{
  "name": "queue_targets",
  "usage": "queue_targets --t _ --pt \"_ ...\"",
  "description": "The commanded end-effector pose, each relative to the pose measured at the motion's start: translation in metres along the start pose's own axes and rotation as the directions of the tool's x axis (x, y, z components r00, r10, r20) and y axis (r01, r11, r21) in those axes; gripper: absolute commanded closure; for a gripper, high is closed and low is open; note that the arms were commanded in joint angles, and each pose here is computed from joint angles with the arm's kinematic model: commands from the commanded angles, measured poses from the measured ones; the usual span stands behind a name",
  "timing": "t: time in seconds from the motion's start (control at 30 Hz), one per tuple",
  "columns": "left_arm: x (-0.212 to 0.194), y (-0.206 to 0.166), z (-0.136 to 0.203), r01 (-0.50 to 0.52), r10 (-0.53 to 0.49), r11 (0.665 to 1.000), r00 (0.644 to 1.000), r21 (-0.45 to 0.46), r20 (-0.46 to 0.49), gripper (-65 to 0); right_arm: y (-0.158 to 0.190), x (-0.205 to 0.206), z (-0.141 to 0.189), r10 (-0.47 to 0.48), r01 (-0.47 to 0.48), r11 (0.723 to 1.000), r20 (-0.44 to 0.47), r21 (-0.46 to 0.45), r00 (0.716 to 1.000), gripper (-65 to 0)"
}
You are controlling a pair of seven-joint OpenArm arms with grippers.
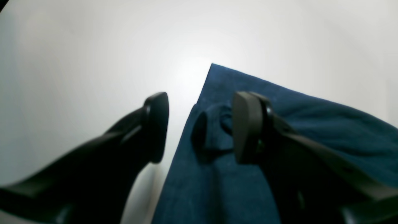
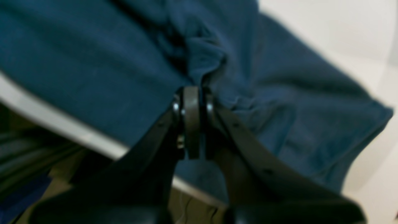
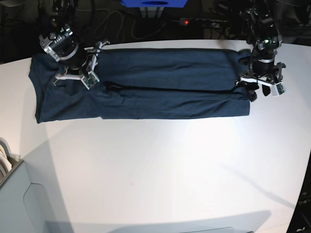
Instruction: Fold the T-shirt properly
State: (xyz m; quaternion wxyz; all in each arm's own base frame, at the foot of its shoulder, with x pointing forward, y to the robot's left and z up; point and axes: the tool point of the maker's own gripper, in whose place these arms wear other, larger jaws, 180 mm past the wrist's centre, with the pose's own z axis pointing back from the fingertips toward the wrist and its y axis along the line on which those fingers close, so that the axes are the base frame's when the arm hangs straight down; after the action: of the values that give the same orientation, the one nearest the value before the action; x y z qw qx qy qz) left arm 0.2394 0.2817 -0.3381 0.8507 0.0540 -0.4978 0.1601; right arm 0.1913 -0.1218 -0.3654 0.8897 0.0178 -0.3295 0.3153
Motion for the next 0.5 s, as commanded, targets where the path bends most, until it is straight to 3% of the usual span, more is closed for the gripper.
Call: queue_targets --t 0.0,0.17,0.47 --pt "0.017 -0.001 0.002 0.008 -0.007 1.0 0.998 -0.005 0.057 -31.5 0.008 0.007 0.002 0.007 -0.007 1.0 0.029 0.02 1.0 0.0" --pt "0.018 -0.001 0.002 0.009 -0.009 1.0 0.998 -0.006 0.06 -31.5 0.043 0.009 0.0 0.026 -0.03 0.993 0.034 0.115 0.999 0.0" --pt "0.019 -0.002 0.001 0.008 -0.008 1.0 0.998 -0.006 0.065 -31.5 0.061 0.009 -0.002 0.044 -0.048 0.985 0.029 0.163 0.999 -0.2"
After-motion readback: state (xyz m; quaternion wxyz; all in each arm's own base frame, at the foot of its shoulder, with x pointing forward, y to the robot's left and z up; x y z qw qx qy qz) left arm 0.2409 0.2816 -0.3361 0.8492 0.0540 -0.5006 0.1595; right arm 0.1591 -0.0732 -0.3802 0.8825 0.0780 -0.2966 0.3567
